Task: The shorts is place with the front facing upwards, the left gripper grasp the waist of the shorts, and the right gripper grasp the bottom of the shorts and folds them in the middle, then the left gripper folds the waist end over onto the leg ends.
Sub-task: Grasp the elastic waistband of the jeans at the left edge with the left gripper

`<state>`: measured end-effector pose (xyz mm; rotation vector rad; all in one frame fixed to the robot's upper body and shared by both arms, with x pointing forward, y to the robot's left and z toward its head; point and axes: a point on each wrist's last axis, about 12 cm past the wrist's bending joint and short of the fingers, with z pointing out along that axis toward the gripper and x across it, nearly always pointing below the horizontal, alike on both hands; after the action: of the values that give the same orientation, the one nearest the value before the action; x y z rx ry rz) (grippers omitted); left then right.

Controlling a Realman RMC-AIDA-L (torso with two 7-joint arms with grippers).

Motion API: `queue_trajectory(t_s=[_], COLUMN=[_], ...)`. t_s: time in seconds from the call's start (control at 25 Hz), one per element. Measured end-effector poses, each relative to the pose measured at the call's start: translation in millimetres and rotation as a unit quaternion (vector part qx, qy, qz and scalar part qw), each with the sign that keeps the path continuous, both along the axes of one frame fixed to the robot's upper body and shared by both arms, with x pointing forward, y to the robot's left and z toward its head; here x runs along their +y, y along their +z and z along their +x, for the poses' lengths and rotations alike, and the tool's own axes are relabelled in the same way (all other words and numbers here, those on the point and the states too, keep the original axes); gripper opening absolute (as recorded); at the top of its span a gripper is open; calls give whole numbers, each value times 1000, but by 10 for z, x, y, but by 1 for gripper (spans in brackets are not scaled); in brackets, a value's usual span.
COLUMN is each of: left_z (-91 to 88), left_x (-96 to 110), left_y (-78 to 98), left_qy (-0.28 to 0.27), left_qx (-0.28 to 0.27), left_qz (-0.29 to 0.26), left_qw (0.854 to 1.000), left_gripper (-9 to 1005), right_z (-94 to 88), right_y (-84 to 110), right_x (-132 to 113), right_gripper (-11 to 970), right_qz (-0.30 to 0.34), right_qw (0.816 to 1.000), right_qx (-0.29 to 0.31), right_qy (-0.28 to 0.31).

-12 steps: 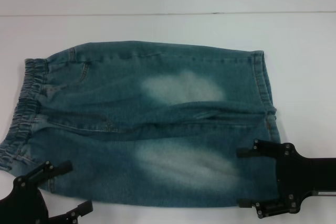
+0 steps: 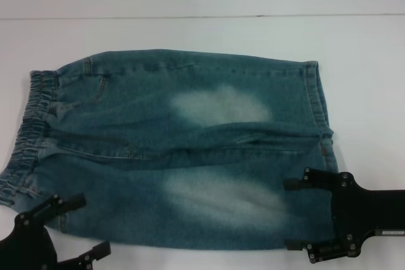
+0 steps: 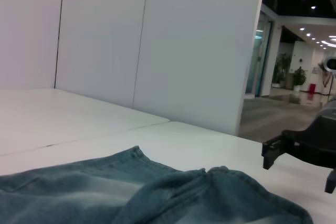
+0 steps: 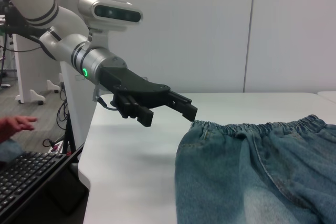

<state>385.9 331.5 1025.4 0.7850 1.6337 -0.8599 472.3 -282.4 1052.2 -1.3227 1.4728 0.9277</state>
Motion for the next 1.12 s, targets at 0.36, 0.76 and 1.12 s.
queue_trajectory(t_s=[0.36, 0.76, 1.12], left_z=[160, 566, 801], left_x=[414, 747, 680], left_y=[298, 703, 664], left_qy=[71, 141, 170], left_qx=[45, 207, 237], left_qz=[23, 147, 226], left_qw=[996, 957, 930], left_gripper=[931, 930, 886], right_z=[42, 169, 172], right_y=[28, 15, 10], right_x=[-15, 21, 26], right_gripper=[946, 946, 945], right_qz=[0, -22, -22], right_qw=[1000, 999, 999], right_qx=[5, 8, 10], right_qy=[-10, -25, -26])
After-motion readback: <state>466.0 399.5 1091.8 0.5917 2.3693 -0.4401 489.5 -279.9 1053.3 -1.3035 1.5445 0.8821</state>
